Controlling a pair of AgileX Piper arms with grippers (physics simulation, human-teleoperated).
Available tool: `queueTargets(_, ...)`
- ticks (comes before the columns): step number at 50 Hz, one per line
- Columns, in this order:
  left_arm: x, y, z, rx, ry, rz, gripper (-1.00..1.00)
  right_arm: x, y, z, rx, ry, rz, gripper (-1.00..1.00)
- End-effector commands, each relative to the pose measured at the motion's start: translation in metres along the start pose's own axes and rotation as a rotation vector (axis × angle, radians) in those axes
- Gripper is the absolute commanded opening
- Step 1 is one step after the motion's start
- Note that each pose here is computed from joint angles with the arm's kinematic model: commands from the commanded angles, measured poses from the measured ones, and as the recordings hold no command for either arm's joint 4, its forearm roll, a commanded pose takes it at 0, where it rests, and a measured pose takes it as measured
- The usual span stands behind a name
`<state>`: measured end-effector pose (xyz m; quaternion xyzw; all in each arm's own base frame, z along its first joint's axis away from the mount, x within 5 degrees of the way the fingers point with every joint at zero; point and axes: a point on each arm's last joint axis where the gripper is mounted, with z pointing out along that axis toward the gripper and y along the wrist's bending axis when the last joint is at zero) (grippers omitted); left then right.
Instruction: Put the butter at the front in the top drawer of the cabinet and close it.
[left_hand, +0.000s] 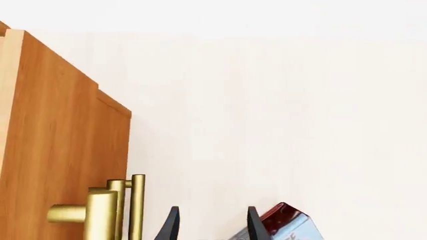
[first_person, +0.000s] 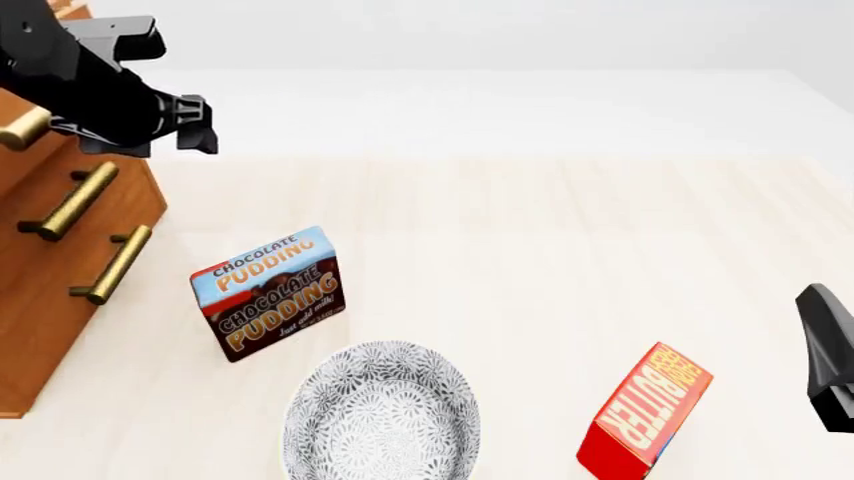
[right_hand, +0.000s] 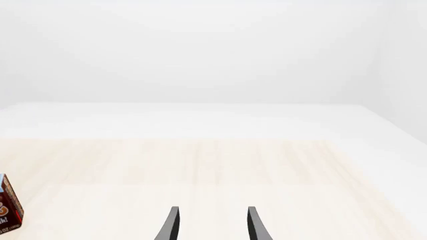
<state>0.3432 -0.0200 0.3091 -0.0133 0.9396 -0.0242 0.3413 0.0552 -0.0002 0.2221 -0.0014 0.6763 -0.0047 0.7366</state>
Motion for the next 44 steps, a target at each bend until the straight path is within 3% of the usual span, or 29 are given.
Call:
queueTargets(1,0.005,0.018,-0.004,-0.034,0.011,-0.034,1.00,0.002,0.000,0.000,-0.001,0.000,0.002,1.00)
queueTargets(25,0.005,0.053,-0.002,-0.099,0.025,-0.077,1.00,0.002,0.000,0.000,-0.001,0.000,0.002,1.00)
queueTargets(31,0.004,0.054,-0.006,-0.101,0.017,-0.082,1.00,0.002,0.000,0.000,-0.001,0.000,0.002,1.00)
queueTargets(33,0.005,0.049,-0.005,-0.092,0.019,-0.075,1.00,0.002,0.000,0.000,-0.001,0.000,0.002,1.00)
queueTargets(34,0.005,0.033,0.000,-0.061,0.023,-0.064,1.00,0.002,0.000,0.000,-0.001,0.000,0.002,1.00)
queueTargets(39,0.008,0.011,0.006,-0.021,0.036,-0.040,1.00,0.002,0.000,0.000,-0.001,0.000,0.002,1.00)
queueTargets(40,0.010,0.000,0.006,-0.001,0.039,-0.008,1.00,0.002,0.000,0.000,-0.001,0.000,0.002,1.00)
queueTargets(44,0.012,-0.012,0.002,0.022,0.037,0.037,1.00,0.002,0.000,0.000,-0.001,0.000,0.002,1.00)
